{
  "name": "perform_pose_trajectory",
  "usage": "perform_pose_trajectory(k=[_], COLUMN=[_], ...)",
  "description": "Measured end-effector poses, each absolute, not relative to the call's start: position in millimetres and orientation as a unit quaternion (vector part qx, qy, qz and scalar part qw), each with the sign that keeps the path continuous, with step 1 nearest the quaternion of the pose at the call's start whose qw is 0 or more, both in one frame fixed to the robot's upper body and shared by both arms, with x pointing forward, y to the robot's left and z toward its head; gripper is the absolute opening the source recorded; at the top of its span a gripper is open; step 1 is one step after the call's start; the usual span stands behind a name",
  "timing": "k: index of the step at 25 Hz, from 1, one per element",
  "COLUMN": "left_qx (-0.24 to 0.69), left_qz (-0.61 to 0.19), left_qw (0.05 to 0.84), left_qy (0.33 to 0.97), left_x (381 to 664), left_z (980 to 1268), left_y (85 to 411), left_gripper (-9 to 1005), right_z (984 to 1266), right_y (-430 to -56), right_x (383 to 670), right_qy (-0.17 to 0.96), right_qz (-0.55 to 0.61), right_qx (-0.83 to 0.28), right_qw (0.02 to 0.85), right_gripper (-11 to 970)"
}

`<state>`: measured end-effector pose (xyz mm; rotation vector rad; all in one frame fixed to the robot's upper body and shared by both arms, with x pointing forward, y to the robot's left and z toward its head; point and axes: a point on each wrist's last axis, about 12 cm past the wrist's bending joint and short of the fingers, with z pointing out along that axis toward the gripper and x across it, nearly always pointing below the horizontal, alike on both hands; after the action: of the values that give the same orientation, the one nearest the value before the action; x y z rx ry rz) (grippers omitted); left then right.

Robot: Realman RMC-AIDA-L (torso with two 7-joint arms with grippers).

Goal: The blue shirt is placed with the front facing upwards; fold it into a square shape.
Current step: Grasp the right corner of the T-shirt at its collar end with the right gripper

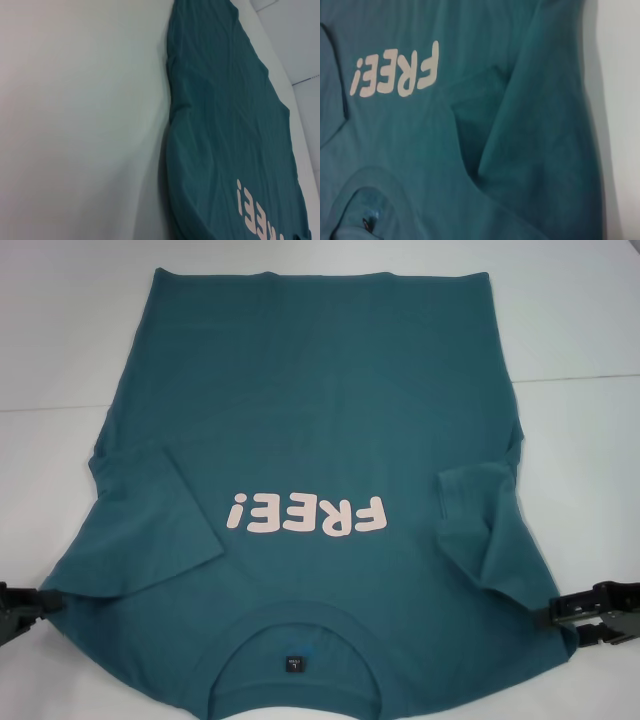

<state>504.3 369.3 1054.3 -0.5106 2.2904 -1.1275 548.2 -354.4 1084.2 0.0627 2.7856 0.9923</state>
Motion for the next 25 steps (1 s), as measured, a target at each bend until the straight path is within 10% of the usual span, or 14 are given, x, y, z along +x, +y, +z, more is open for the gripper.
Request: perform_pose_trajectory(k=[25], left_qx=[-0.19], left_qz=[-0.418], left_qw=[0.267], left_qy=[0.847], left_x=[503], left_z=[1053], left_y=[369], left_gripper=[26], right_z=[1094], right_y=[-333], right_x=[561], right_qy=[0.912], right_qz=[0.388], right_qx=[-0.003], right_qw=[0.13], right_gripper=[912])
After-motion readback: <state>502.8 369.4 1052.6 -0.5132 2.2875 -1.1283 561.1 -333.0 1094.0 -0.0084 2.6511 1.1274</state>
